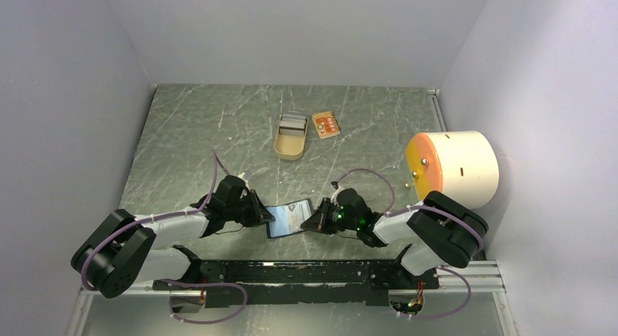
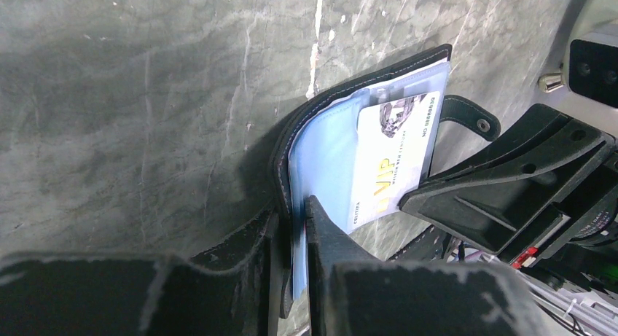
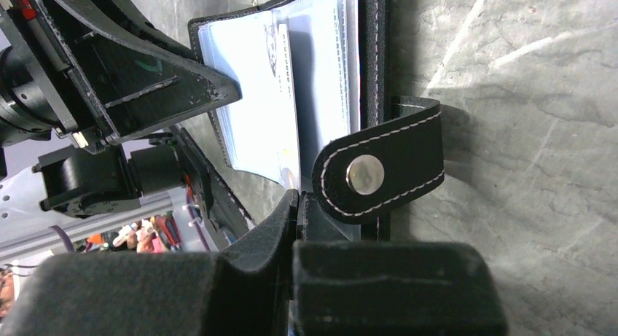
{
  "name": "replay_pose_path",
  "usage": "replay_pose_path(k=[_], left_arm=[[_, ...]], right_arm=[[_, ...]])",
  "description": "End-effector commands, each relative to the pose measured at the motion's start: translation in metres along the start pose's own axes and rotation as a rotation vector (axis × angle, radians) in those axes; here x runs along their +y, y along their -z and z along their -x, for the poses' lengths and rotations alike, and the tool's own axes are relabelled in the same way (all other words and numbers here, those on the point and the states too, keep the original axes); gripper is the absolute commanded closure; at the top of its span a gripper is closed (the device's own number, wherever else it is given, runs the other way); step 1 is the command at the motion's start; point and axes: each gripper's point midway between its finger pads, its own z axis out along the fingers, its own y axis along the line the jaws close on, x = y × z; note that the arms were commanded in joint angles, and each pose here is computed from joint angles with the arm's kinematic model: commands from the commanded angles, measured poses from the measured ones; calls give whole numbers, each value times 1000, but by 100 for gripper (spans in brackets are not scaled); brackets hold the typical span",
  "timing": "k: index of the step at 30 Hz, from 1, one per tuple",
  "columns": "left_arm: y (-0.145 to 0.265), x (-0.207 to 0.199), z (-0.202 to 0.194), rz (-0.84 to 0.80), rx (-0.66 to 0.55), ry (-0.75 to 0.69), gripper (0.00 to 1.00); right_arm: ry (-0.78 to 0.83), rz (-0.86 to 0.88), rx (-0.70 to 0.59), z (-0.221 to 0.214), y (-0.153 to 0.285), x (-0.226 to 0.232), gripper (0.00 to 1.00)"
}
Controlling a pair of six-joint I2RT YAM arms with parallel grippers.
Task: Put the credit cards into the card holder
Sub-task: Insert the credit card into the card holder.
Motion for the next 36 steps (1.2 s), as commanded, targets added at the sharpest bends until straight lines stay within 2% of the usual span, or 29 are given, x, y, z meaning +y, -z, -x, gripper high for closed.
replay_pose_path(k=[1,15,36], left_arm=[[0,0,3,2,-10,-7,80],[0,-3,4,-6,-6,-9,80],[-1,-12,6,-32,2,-38,80]], right_arm=[[-9,-54,0,-5,1,-15,100],[4,-75,-22,-4,0,-14,100],[48,-49,91,-20,-12,-3,100]])
